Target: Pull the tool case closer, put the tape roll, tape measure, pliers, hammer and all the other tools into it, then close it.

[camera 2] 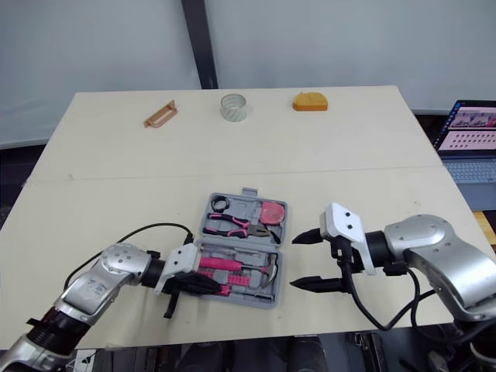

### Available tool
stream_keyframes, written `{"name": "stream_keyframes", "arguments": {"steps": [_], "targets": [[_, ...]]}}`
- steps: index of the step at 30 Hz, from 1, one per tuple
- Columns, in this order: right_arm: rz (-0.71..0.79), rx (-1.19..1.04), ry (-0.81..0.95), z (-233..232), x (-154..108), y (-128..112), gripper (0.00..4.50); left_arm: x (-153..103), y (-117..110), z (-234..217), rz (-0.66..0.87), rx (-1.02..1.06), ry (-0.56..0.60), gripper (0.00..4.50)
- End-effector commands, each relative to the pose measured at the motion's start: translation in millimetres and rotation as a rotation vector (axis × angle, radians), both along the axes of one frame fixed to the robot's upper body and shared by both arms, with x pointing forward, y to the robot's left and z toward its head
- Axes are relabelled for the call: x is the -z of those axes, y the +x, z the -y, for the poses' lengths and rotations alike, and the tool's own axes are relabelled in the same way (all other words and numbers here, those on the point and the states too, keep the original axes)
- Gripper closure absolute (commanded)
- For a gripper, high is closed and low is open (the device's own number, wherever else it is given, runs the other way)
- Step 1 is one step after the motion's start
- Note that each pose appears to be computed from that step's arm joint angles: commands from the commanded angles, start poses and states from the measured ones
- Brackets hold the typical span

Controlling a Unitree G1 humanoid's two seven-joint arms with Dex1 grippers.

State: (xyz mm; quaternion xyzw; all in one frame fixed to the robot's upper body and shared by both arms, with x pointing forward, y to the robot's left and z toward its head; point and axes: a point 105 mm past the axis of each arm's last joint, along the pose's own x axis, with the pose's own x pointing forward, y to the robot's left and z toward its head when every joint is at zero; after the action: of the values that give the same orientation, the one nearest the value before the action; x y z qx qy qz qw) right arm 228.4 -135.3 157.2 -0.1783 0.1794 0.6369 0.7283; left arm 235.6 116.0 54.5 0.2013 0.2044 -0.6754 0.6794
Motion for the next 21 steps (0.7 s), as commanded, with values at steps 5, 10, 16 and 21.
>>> {"name": "stream_keyframes", "arguments": {"steps": [5, 10, 16, 21], "targets": [[0.039, -0.018, 0.003, 1.3, -9.7, -3.3, 0.0, 16.0, -6.7, -6.6, -0.01, 0.027, 0.07, 4.46], [0.038, -0.016, 0.006, 1.5, -9.7, -3.1, 0.0, 16.8, -5.1, -5.7, -0.016, 0.012, 0.062, 4.46], [0.037, -0.015, 0.007, 2.0, -9.0, -2.6, 0.0, 18.0, -1.8, -5.4, -0.041, -0.027, 0.046, 4.46], [0.038, -0.014, 0.007, 2.1, -8.8, -2.7, 0.0, 25.1, -4.9, -7.4, -0.056, -0.022, 0.078, 4.46]]}}
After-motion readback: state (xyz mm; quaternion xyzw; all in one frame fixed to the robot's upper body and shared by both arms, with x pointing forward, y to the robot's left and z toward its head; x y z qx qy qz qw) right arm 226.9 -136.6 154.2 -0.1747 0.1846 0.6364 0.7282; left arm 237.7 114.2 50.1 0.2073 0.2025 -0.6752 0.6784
